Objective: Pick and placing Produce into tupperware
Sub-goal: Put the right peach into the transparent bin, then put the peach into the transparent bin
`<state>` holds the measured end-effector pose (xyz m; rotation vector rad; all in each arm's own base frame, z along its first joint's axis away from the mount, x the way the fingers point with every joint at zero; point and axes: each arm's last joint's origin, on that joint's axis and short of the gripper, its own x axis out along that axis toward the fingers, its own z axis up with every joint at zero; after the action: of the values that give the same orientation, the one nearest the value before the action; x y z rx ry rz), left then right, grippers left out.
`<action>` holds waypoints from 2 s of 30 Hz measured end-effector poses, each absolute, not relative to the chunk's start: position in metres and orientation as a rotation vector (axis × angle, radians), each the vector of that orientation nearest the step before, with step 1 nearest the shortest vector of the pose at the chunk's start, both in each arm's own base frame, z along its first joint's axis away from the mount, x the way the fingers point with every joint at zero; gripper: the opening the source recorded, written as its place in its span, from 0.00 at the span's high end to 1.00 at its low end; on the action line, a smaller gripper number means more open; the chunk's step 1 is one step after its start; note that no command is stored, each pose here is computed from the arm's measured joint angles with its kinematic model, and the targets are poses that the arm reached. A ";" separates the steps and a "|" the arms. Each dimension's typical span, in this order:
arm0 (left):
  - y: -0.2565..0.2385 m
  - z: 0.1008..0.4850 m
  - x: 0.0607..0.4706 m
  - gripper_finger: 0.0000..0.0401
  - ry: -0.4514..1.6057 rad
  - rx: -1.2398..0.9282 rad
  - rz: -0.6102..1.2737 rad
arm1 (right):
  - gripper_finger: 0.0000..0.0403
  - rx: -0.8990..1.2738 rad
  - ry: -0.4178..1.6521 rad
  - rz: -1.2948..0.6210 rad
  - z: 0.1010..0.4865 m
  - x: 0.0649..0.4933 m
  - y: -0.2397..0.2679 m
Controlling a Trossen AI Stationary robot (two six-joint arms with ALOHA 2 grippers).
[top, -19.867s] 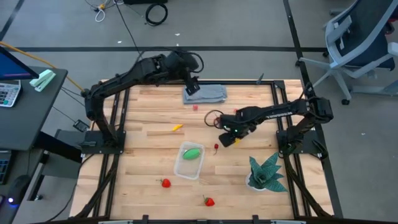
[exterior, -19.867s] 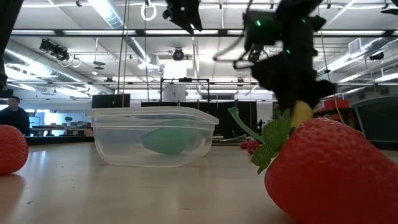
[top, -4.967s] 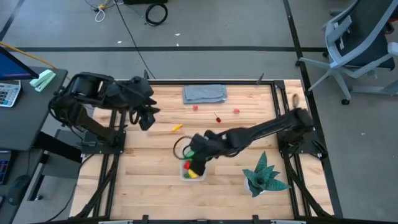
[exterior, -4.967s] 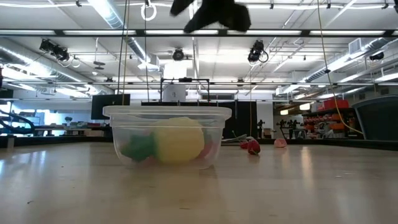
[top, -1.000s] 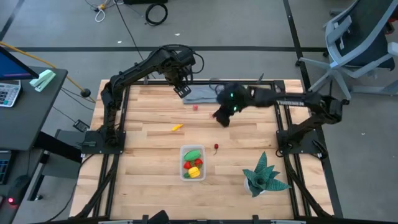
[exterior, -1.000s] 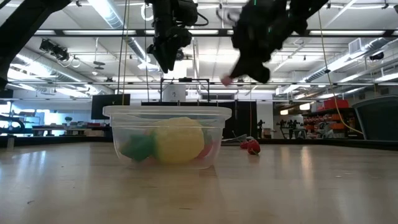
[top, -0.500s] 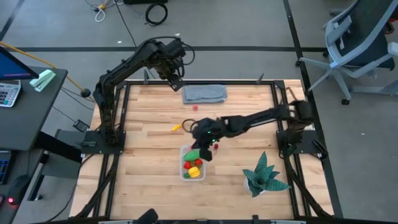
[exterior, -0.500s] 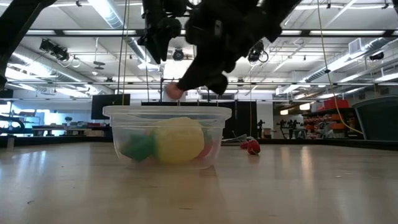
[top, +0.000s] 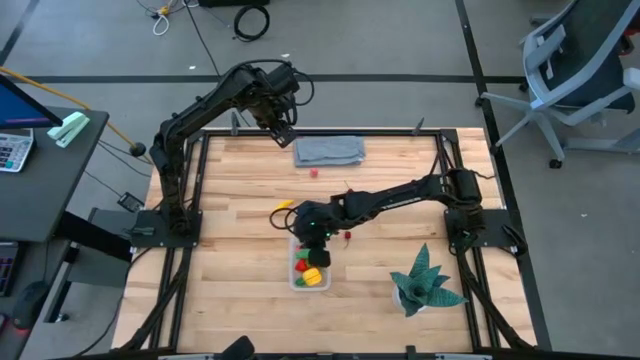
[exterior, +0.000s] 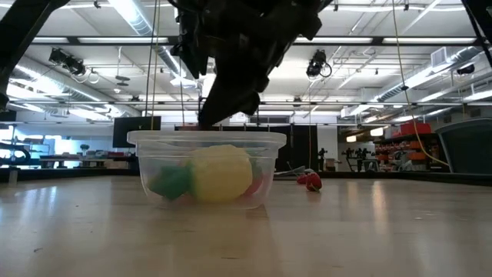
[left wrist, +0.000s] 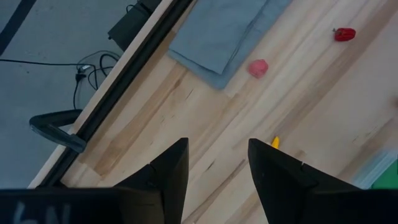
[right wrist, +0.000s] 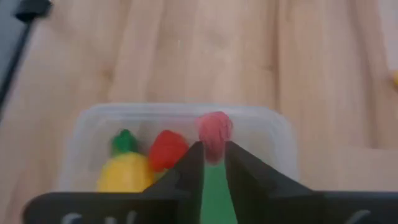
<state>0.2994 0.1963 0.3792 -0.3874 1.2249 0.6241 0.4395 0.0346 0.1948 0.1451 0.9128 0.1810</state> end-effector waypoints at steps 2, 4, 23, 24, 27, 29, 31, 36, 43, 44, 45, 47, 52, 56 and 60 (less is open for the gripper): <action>0.196 0.379 0.299 0.57 1.225 -0.387 0.624 | 0.74 0.132 0.918 0.137 0.194 0.439 0.030; 0.196 0.379 0.299 0.57 1.226 -0.387 0.624 | 0.69 0.132 0.945 0.104 0.193 0.436 0.025; 0.195 0.362 0.318 0.57 1.306 -0.171 0.360 | 0.59 0.329 0.762 -0.293 0.350 0.327 -0.031; 0.194 0.358 0.323 0.57 1.305 -0.176 0.338 | 0.59 0.331 0.739 -0.314 0.359 0.318 -0.034; 0.194 0.341 0.342 0.57 1.297 -0.217 0.319 | 0.59 0.322 0.650 -0.377 0.385 0.290 -0.039; 0.194 0.325 0.358 0.57 1.287 -0.256 0.341 | 0.59 0.316 0.585 -0.417 0.400 0.273 -0.042; 0.195 0.308 0.372 0.57 1.290 -0.318 0.376 | 0.59 0.310 0.530 -0.451 0.412 0.258 -0.042; 0.196 0.263 0.395 0.57 1.361 -0.498 0.488 | 0.59 0.295 0.429 -0.538 0.434 0.223 -0.044; 0.201 0.219 0.414 0.57 1.386 -0.596 0.567 | 0.59 0.271 0.424 -0.605 0.440 0.203 -0.044; 0.202 0.216 0.416 0.57 1.376 -0.616 0.582 | 0.59 0.270 0.435 -0.610 0.439 0.202 -0.045; 0.203 0.213 0.418 0.57 1.372 -0.641 0.592 | 0.59 0.269 0.449 -0.615 0.437 0.202 -0.046; 0.203 0.208 0.420 0.57 1.362 -0.708 0.597 | 0.59 0.267 0.470 -0.624 0.435 0.203 -0.047; 0.206 0.200 0.422 0.57 1.338 -0.836 0.625 | 0.59 0.264 0.535 -0.653 0.427 0.207 -0.053; 0.210 0.198 0.421 0.57 1.330 -0.900 0.647 | 0.59 0.264 0.562 -0.669 0.423 0.212 -0.057; 0.214 0.199 0.418 0.57 1.320 -0.931 0.665 | 0.59 0.265 0.577 -0.679 0.420 0.216 -0.060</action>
<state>0.4184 0.2142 0.1985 -0.9314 1.3204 0.6651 0.2159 -0.0599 0.4197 0.2648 0.5765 -0.6791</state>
